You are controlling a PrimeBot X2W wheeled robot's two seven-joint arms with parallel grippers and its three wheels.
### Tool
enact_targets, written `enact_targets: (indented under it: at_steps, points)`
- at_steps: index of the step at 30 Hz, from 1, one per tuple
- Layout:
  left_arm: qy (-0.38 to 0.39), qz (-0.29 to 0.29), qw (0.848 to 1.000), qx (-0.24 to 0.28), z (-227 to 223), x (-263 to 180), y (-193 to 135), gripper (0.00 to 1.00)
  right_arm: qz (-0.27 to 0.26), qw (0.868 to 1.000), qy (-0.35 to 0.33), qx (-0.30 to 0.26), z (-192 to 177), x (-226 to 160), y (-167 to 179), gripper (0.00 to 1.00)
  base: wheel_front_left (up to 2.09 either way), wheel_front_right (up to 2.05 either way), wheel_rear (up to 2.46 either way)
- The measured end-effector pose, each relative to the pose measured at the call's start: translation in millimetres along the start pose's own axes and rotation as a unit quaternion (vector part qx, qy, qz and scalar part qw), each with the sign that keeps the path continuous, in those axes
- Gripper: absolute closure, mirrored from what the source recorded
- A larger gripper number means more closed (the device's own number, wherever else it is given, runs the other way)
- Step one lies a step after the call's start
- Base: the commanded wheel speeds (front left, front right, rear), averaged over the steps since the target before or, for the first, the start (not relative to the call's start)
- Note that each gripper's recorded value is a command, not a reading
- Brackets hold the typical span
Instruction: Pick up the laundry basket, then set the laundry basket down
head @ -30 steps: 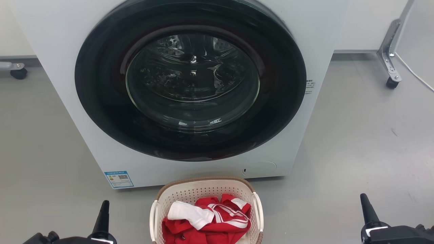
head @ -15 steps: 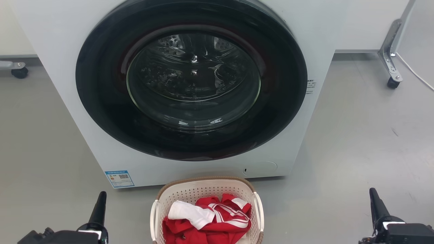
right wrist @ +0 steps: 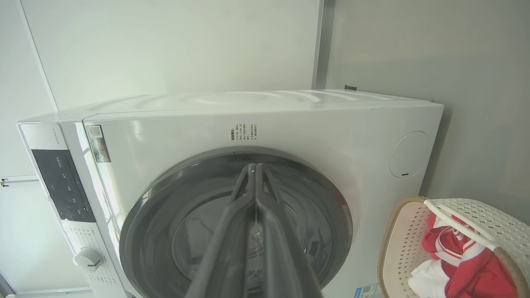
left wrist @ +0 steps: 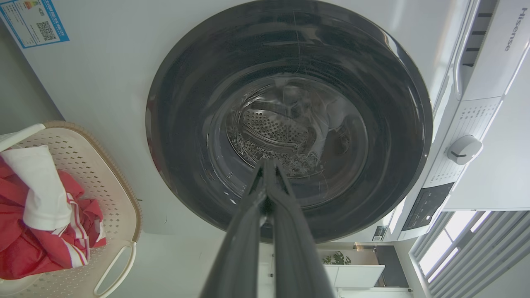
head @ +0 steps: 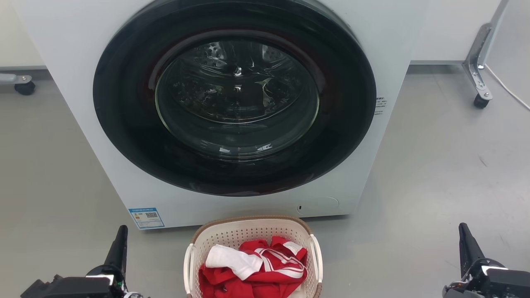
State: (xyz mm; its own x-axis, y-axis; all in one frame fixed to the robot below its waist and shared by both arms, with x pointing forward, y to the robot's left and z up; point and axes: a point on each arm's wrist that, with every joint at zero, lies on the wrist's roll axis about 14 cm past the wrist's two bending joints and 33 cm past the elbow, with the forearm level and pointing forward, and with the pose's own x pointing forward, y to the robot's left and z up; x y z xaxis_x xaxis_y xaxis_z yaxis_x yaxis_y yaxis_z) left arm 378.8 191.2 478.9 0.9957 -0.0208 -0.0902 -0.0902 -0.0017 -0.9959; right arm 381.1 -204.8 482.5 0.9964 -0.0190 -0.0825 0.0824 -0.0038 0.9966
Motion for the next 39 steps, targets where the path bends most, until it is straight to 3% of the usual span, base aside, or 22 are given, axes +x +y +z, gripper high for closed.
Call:
enact_targets:
  at_steps: [39]
  points:
    - [0.000,0.000,1.000,-0.001,-0.2,0.0,0.2,1.00,0.000,1.000,0.000,0.000,-0.1,-0.1,-0.1,1.00,0.00,0.00,0.00]
